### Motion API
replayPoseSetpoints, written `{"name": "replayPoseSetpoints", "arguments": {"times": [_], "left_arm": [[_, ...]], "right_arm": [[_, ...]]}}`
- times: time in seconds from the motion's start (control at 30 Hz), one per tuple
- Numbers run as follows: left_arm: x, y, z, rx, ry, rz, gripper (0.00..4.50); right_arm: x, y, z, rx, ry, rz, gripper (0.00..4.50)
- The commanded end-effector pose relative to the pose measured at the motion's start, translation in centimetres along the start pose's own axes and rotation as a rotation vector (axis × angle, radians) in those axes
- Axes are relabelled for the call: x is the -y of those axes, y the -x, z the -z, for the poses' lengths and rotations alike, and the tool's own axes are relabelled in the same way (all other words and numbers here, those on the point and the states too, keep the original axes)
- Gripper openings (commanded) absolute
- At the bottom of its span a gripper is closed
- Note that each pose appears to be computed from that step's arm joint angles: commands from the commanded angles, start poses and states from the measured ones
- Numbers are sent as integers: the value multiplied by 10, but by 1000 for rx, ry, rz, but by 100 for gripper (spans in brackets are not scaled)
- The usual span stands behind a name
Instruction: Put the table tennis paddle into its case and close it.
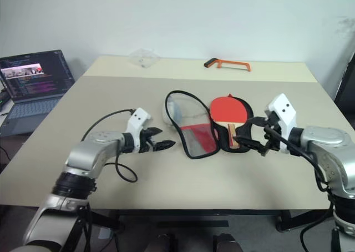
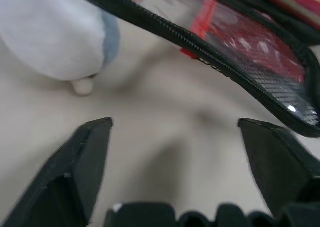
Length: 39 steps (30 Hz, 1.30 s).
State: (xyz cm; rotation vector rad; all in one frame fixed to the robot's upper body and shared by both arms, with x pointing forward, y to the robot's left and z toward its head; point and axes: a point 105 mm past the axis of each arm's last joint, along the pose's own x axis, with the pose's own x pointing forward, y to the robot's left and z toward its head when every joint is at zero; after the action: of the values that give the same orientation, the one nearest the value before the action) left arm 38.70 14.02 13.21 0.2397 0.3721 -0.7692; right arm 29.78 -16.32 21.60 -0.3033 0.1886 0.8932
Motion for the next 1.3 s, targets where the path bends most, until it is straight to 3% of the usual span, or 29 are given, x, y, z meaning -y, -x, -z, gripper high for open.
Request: {"name": "replayPoseSetpoints", "arguments": {"times": [0.03,0.2,0.3,0.4,0.53,0.63,0.83,1.0,1.1,1.3], "left_arm": [[-3,-9,-23,65,-56,-25,287],[6,-25,-35,101,-71,5,101],[19,-39,-47,134,-77,33,4],[32,-48,-58,166,-75,75,4],[71,-56,-104,332,-11,223,4],[95,-71,-117,359,-15,280,4],[139,-108,-111,343,25,334,4],[145,-141,-74,243,17,193,4],[148,-150,-64,225,-14,154,4],[146,-144,-98,373,-6,153,4]], "right_arm": [[-4,3,-16,57,74,-7,450],[-13,3,-16,68,68,-45,450],[-1,0,-12,54,63,27,450],[6,-1,-8,40,69,71,450],[13,7,-9,42,88,108,450],[28,20,-13,49,94,182,450],[48,45,-21,55,121,328,450],[60,58,-30,93,124,427,450],[63,57,-28,93,80,455,450],[71,35,-10,185,-314,479,450]]}}
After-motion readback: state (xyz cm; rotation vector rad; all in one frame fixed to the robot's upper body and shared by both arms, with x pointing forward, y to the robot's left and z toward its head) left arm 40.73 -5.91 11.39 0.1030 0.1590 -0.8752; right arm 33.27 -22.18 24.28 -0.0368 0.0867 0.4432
